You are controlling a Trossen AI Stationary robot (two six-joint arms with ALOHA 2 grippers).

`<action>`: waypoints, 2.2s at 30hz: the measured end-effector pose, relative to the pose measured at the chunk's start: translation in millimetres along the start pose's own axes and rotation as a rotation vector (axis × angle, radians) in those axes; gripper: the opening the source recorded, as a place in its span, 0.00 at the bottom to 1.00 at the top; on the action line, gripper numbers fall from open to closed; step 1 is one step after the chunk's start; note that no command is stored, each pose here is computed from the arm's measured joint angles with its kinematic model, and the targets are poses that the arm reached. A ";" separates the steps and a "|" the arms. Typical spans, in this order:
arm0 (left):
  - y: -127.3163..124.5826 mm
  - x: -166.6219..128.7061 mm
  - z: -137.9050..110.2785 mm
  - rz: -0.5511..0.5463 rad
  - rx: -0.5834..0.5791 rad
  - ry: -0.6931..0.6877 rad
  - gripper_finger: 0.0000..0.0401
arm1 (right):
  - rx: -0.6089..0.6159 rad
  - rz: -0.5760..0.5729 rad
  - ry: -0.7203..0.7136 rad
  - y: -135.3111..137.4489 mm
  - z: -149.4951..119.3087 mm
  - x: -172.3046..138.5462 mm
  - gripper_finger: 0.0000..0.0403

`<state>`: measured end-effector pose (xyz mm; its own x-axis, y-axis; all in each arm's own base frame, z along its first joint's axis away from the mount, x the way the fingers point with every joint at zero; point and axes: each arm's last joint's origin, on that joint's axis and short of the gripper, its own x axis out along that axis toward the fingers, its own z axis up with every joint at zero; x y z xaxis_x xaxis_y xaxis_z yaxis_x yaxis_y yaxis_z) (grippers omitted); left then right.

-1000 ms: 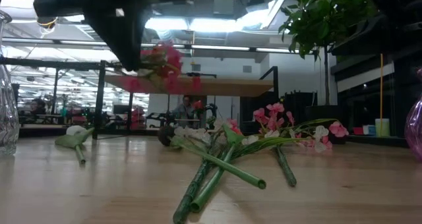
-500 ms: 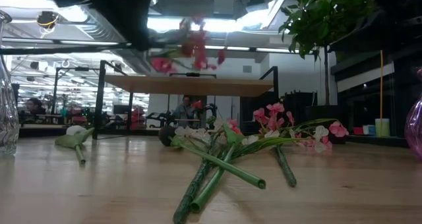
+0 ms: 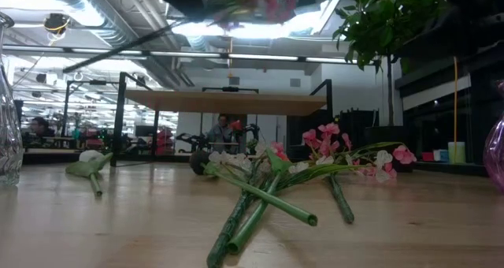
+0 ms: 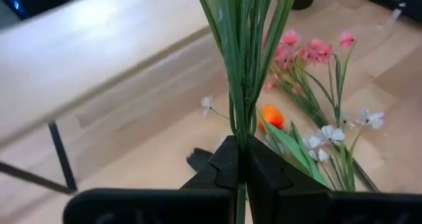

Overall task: Pick and place flowers into a vace then onto a shelf
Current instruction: Put the red flowers into the transparent vase

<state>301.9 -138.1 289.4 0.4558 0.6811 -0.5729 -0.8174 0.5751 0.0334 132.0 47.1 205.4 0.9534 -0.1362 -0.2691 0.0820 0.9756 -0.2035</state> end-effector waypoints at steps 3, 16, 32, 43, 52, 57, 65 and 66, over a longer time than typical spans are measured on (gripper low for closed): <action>9.0 -8.3 11.0 -0.017 0.035 -0.034 0.01 | -0.005 -0.001 -0.023 -0.1 2.5 -0.1 0.02; 47.1 -25.4 31.8 -0.100 0.133 -0.127 0.01 | -0.038 -0.012 -0.109 -0.9 11.9 -0.7 0.02; 121.9 -3.0 -18.8 -0.444 0.138 -0.360 0.01 | -0.010 -0.022 -0.109 -1.2 12.0 -0.7 0.02; 137.8 -9.4 -20.3 -0.698 0.199 -0.516 0.01 | -0.007 -0.023 -0.112 -1.3 12.4 -0.7 0.02; 145.8 -25.0 -16.8 -0.818 0.187 -0.557 0.01 | -0.010 -0.022 -0.107 -1.2 11.8 -0.6 0.02; 151.0 -38.6 -19.9 -0.892 0.195 -0.573 0.01 | 0.002 -0.020 -0.108 -1.2 11.9 -0.7 0.02; 161.2 -59.3 -24.1 -0.958 0.200 -0.614 0.01 | 0.048 -0.015 -0.108 -1.1 11.8 -0.6 0.02; 162.4 -61.3 -24.4 -0.961 0.198 -0.619 0.01 | 0.049 -0.015 -0.108 -1.1 11.9 -0.6 0.02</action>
<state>132.6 -97.5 310.0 0.9979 -0.0013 0.0652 0.0039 0.9992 -0.0397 134.7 48.1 216.9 0.9774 -0.1344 -0.1630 0.1082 0.9812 -0.1601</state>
